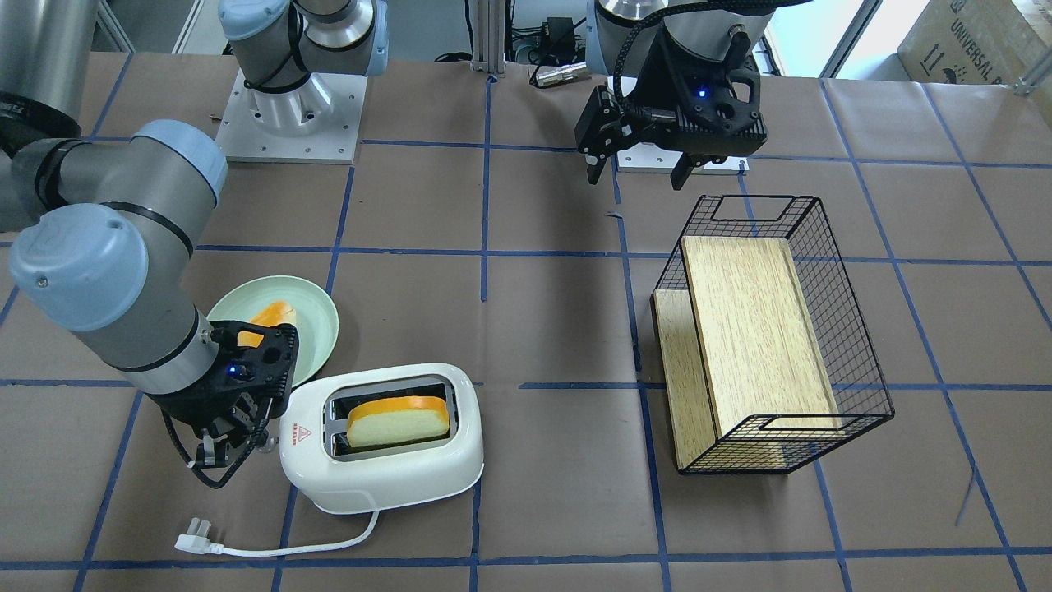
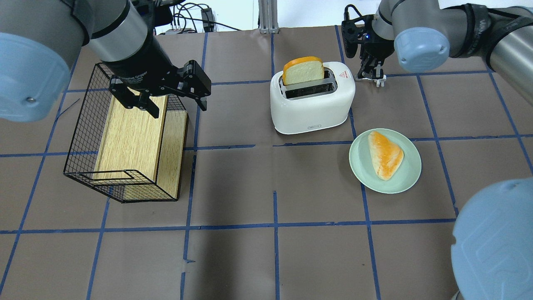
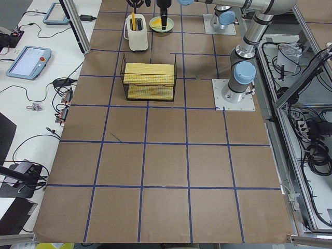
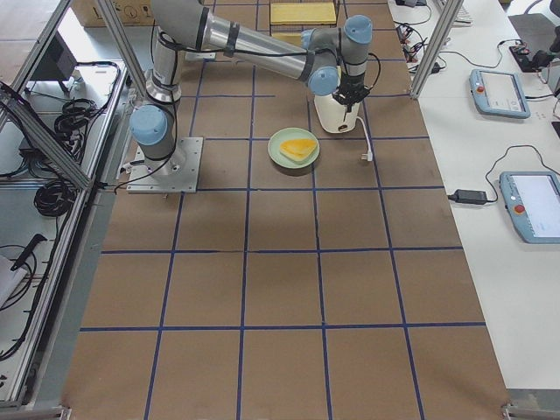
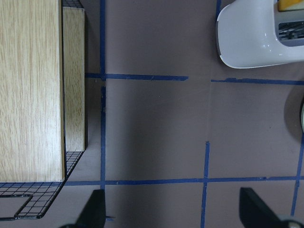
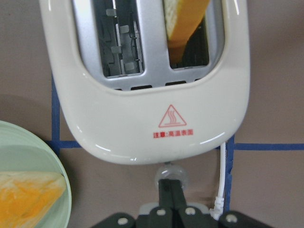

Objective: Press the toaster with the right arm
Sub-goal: 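Lower the right gripper onto the toaster lever, then press the toaster lever down with the right gripper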

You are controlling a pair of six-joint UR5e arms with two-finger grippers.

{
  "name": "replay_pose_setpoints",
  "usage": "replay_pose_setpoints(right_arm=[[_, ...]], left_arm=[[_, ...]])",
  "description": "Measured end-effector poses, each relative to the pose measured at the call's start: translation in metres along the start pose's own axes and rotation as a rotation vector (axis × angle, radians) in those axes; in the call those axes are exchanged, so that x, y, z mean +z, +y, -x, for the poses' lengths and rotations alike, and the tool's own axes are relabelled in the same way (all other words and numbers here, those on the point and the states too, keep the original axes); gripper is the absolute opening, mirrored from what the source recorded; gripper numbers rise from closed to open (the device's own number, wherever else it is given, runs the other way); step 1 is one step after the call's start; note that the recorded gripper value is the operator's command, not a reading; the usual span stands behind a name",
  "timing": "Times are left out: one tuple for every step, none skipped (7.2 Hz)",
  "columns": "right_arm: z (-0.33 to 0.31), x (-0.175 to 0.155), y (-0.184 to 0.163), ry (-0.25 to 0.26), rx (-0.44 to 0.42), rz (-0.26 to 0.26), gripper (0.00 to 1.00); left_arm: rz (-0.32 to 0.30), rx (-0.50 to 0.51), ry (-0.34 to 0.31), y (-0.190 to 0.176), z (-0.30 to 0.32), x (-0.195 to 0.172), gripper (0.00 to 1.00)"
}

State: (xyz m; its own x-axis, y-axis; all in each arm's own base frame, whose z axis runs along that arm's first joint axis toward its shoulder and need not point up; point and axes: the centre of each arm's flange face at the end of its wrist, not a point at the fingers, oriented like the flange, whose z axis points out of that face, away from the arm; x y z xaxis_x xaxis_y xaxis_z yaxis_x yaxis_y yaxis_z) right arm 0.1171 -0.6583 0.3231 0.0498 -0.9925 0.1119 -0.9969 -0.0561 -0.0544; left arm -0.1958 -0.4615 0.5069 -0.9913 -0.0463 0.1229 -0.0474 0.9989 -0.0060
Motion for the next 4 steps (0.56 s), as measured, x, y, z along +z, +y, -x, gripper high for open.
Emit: replay_pose_setpoints(right_arm=[[0.000, 0.006, 0.000, -0.008, 0.000, -0.002, 0.03], [0.000, 0.012, 0.001, -0.014, 0.001, -0.003, 0.03], [-0.001, 0.018, 0.001, -0.021, 0.001, -0.004, 0.03], [-0.001, 0.023, 0.002, -0.029, 0.001, -0.003, 0.03]], left_arm=[[0.000, 0.000, 0.000, 0.000, 0.000, 0.000, 1.00], [0.000, 0.000, 0.000, 0.000, 0.000, 0.000, 1.00], [0.000, 0.000, 0.000, 0.000, 0.000, 0.000, 1.00], [0.000, 0.000, 0.000, 0.000, 0.000, 0.000, 1.00]])
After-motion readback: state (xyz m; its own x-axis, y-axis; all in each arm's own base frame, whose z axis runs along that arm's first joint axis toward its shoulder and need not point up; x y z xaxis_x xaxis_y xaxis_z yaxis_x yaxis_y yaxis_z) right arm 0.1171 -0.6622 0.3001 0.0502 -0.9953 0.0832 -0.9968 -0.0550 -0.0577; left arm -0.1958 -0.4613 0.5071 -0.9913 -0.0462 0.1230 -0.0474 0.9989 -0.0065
